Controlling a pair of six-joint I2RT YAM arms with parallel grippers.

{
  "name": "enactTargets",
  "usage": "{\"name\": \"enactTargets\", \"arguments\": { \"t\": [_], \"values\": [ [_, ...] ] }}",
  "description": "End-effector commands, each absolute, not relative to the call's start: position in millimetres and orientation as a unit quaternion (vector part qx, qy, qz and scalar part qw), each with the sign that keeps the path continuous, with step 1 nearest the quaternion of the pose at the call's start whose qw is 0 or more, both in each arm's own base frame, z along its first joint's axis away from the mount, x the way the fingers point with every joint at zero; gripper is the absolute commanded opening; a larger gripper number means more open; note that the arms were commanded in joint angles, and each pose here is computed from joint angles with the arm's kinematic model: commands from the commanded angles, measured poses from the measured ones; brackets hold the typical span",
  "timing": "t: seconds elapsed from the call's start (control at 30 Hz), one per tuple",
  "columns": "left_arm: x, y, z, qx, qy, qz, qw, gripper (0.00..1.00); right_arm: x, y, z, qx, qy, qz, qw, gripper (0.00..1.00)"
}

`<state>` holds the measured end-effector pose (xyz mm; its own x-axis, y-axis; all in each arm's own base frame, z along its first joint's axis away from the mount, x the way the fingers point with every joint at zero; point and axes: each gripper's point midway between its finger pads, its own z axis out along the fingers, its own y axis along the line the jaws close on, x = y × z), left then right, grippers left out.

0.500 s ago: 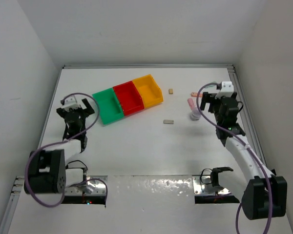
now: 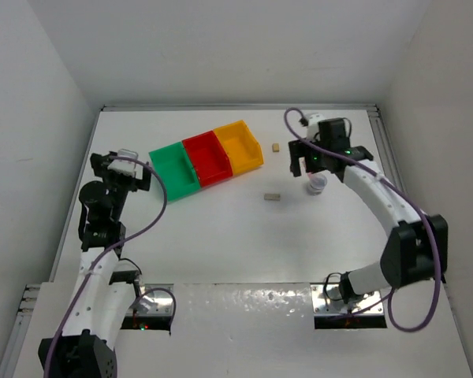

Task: Sort the stationery into containers
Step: Pick up the stationery from the center of the board.

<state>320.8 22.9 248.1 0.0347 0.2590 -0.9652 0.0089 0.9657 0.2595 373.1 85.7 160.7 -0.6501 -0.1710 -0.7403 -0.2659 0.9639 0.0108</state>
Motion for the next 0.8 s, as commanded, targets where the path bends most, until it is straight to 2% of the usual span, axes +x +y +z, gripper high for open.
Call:
{"name": "enactTargets", "arguments": {
  "t": [0.0,0.07,0.1,0.17,0.2,0.27,0.33,0.37,0.4,0.43,0.47,0.5,0.6,0.63,0.7,0.73,0.77],
  "values": [
    [310.6,-13.1,212.6,0.269,0.722,0.051,0.635,1.0,354.0,119.1,139.6,-0.152,0.93,0.117,0.314,0.79],
    [306.7,-29.6,212.6,0.309,0.732,0.005,0.607,1.0,361.5,131.0,143.5,-0.095,0.927,0.176,0.317,0.65],
    [306.5,-36.5,200.6,0.345,0.737,-0.011,0.581,1.0,367.9,133.7,144.3,-0.075,0.923,0.192,0.326,0.62],
    [300.8,-51.5,190.7,0.366,0.746,-0.06,0.553,1.0,375.1,126.4,138.4,-0.02,0.928,0.177,0.328,0.62],
    [299.4,-60.6,190.5,0.371,0.745,-0.08,0.549,1.0,378.0,121.6,136.3,-0.001,0.93,0.166,0.329,0.66],
    [300.1,-80.6,190.5,0.405,0.731,-0.124,0.535,0.92,380.9,112.1,132.1,0.032,0.933,0.148,0.325,0.69],
    [303.9,-107.6,189.0,0.439,0.725,-0.173,0.501,0.81,379.3,96.7,128.0,0.061,0.938,0.125,0.318,0.79],
    [303.2,-128.2,186.3,0.459,0.722,-0.192,0.481,0.75,376.6,90.1,123.8,0.073,0.94,0.113,0.314,0.8],
    [306.3,-136.9,215.7,0.472,0.708,-0.182,0.492,0.63,376.2,79.8,122.3,0.086,0.939,0.102,0.315,0.81],
    [322.0,-143.8,180.9,0.47,0.745,-0.193,0.434,0.56,374.8,74.3,125.9,0.101,0.936,0.099,0.323,0.81],
    [321.5,-162.8,178.1,0.489,0.741,-0.2,0.414,0.51,370.7,65.0,119.1,0.115,0.936,0.088,0.321,0.81],
    [328.9,-171.0,192.2,0.496,0.739,-0.197,0.411,0.43,373.8,55.5,121.9,0.132,0.93,0.087,0.332,0.8],
    [337.5,-190.0,192.7,0.508,0.734,-0.207,0.399,0.43,372.9,37.3,121.4,0.141,0.927,0.05,0.343,0.69],
    [338.1,-191.2,194.2,0.499,0.737,-0.208,0.405,0.45,371.8,31.9,117.2,0.133,0.931,0.031,0.339,0.68],
    [339.6,-192.9,189.1,0.478,0.744,-0.202,0.42,0.51,370.7,29.8,107.6,0.123,0.936,0.019,0.329,0.75],
    [338.7,-190.2,192.6,0.457,0.754,-0.198,0.428,0.52,370.9,29.4,102.0,0.111,0.94,0.015,0.323,0.93],
    [335.2,-187.6,190.4,0.449,0.758,-0.195,0.431,0.56,370.7,28.5,88.7,0.104,0.947,0.01,0.305,0.96]
  ]
}}
